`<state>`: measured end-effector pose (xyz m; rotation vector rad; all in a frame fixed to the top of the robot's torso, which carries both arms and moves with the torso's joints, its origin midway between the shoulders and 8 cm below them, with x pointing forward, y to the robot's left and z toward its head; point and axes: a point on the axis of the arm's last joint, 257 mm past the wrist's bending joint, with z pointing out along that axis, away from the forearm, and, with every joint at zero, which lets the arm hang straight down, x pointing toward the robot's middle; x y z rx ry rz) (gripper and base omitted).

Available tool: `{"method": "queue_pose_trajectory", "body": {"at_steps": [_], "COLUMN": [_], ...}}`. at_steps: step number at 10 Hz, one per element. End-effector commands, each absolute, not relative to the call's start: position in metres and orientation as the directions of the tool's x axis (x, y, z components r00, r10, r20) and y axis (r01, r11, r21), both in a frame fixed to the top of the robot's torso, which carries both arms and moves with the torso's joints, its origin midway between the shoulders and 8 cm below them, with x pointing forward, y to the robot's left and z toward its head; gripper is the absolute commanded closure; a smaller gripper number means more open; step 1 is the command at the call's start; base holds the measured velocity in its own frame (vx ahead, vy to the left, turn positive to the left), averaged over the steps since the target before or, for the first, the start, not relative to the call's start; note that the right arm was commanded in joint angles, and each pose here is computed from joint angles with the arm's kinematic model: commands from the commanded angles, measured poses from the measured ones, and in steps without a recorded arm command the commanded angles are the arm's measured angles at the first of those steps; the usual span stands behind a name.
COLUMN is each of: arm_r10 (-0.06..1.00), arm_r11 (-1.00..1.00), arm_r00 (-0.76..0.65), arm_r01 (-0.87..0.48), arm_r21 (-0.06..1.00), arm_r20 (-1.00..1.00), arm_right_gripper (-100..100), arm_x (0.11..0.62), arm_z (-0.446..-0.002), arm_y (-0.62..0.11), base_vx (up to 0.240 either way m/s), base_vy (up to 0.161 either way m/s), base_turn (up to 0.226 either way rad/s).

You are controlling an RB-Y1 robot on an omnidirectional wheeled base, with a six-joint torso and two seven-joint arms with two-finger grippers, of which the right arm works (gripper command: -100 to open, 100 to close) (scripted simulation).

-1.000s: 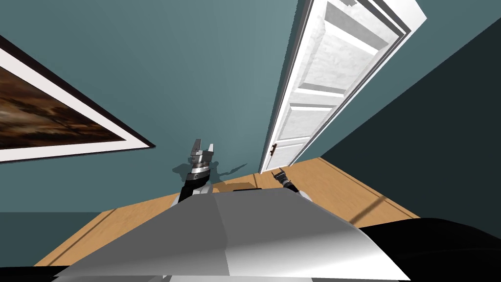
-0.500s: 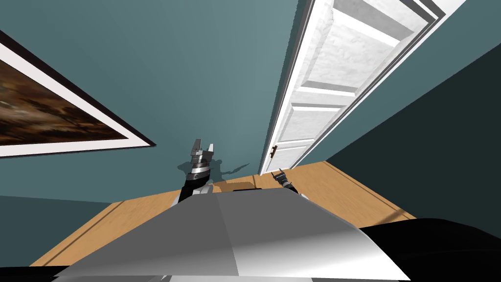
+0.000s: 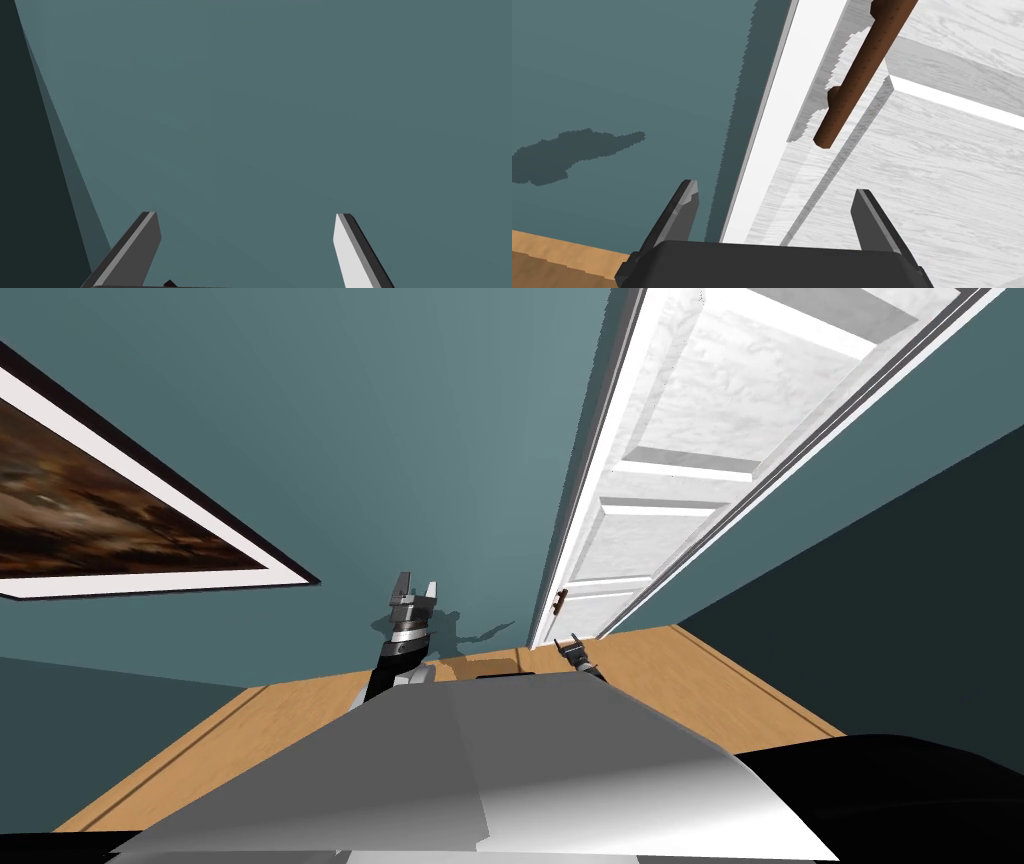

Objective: Pull the door open

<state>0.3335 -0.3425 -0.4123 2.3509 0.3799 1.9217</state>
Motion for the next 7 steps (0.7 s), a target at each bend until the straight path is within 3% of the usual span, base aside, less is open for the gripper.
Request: {"method": "queue_pose_trajectory", "body": {"at_steps": [1,7], "arm_r10": [0.211,0.119], "arm_r11": [-0.973,-0.992], "arm_r00": [0.162,0.100], "arm_r01": [0.123,0.064], "arm_r21": [0.193,0.112], "arm_r20": [0.964,0.988], "arm_right_gripper": [-100,-100], "arm_x": [0.3316,0.3252], "arm_z": [-0.4098,-0.4020], "arm_y": [-0.3421,-0.3424], "base_vx": [0.038,0.033], "base_vy": [-0.094,-0.076], "base_turn": [0.080,0.071]}}
